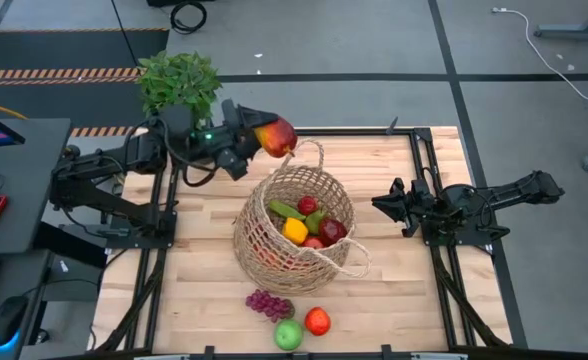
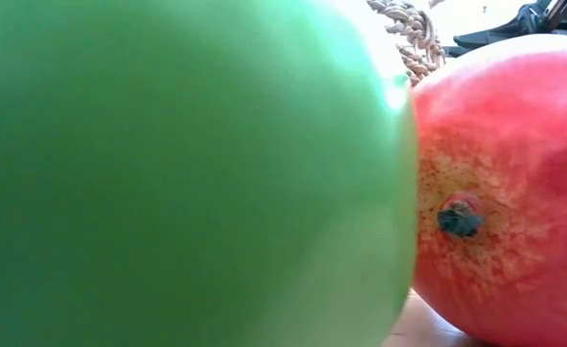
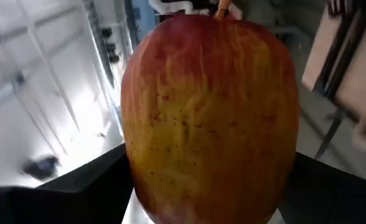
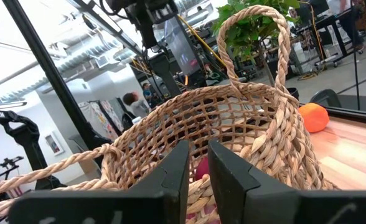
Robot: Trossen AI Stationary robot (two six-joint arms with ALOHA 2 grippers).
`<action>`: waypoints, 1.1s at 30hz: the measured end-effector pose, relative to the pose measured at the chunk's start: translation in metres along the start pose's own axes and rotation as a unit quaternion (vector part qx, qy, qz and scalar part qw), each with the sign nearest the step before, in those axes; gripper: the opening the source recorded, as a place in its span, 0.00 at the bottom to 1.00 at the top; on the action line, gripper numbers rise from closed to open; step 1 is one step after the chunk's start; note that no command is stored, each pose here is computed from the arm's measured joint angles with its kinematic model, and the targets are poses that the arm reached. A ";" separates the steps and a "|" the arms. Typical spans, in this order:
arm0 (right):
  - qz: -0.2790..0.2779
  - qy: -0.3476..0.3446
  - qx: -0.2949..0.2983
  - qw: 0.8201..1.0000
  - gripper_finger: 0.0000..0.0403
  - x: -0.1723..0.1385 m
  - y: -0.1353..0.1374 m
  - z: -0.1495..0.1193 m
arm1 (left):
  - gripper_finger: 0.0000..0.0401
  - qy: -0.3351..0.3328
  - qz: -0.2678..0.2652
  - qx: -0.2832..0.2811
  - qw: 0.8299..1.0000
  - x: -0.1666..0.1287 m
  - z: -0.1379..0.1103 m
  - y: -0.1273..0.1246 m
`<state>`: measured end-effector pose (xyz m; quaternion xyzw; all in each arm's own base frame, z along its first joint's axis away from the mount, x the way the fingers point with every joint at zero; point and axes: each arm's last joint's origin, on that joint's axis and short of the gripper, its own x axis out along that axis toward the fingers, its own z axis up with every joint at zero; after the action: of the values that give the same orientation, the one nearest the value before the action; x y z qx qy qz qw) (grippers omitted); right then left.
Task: Build produce basket
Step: Put the apple into the basket
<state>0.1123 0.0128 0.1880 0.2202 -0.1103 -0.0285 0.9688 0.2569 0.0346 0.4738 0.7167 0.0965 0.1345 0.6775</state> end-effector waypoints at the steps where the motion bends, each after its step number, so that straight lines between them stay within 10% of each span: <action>1: 0.000 0.000 0.000 1.000 0.16 0.000 0.000 0.000 | 0.81 0.000 -0.001 0.020 1.000 0.000 0.000 0.000; 10: 0.000 0.000 0.000 1.000 0.16 0.000 0.000 0.000 | 0.82 -0.001 -0.002 -0.014 1.000 0.001 0.000 -0.001; 14: 0.000 0.000 0.000 1.000 0.16 0.000 0.000 0.000 | 0.82 -0.002 -0.002 -0.137 0.991 0.001 0.001 -0.001; 18: 0.000 0.000 0.000 1.000 0.16 0.000 0.000 0.000 | 0.82 -0.004 -0.003 -0.325 0.946 0.001 0.002 -0.001; 24: 0.000 0.000 0.000 1.000 0.16 0.000 0.000 0.000 | 0.82 -0.007 -0.007 -0.598 0.801 0.001 0.004 -0.001; 33: 0.000 0.000 0.000 1.000 0.16 0.000 0.000 0.000 | 0.82 -0.004 -0.010 -0.881 0.472 0.000 0.004 -0.001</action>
<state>0.1123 0.0129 0.1880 0.2202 -0.1104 -0.0282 0.9688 0.2587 0.0310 0.4730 -0.2590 -0.0686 0.1392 0.9533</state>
